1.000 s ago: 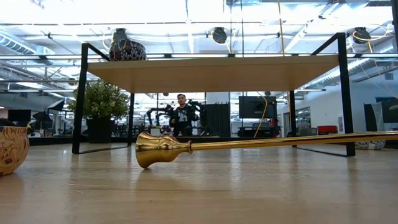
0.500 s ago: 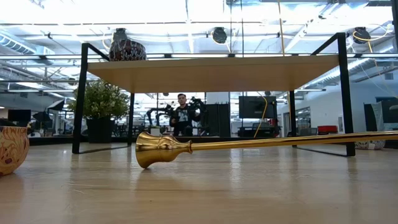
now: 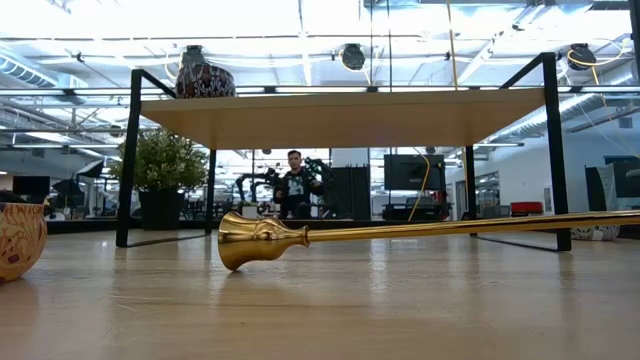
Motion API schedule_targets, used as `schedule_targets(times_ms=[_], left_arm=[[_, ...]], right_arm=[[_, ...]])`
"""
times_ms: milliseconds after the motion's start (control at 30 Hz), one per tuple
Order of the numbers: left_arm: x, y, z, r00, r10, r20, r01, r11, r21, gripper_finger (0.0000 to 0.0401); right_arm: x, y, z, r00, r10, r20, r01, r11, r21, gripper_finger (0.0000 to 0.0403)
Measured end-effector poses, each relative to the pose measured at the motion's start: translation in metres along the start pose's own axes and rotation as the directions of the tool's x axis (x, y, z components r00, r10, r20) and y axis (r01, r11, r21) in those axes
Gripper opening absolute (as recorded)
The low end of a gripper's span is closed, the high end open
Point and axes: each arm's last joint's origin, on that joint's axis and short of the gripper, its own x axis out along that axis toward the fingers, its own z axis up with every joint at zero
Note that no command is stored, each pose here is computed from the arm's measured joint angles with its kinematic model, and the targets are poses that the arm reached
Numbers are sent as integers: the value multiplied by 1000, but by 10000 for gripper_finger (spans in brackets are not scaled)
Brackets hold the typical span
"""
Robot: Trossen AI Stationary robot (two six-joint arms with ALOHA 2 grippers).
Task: Pick & Place candle stick holders
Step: Put the left gold candle holder on the shelf
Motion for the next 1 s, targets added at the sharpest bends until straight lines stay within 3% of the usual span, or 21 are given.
schedule_targets(times_ms=[433,700,1000], left_arm=[[-11,-12,11,999,1,-33,-3,999,-34,88],[-21,-19,16,985,98,-143,-112,989,-92,88],[-37,-33,32,985,115,-127,-127,988,-83,88]], right_arm=[[-1,0,1,1000,24,2,-24,1000,6,11],[-1,0,1,1000,30,-3,-30,1000,7,11],[-1,0,1,1000,29,-4,-29,999,14,11]])
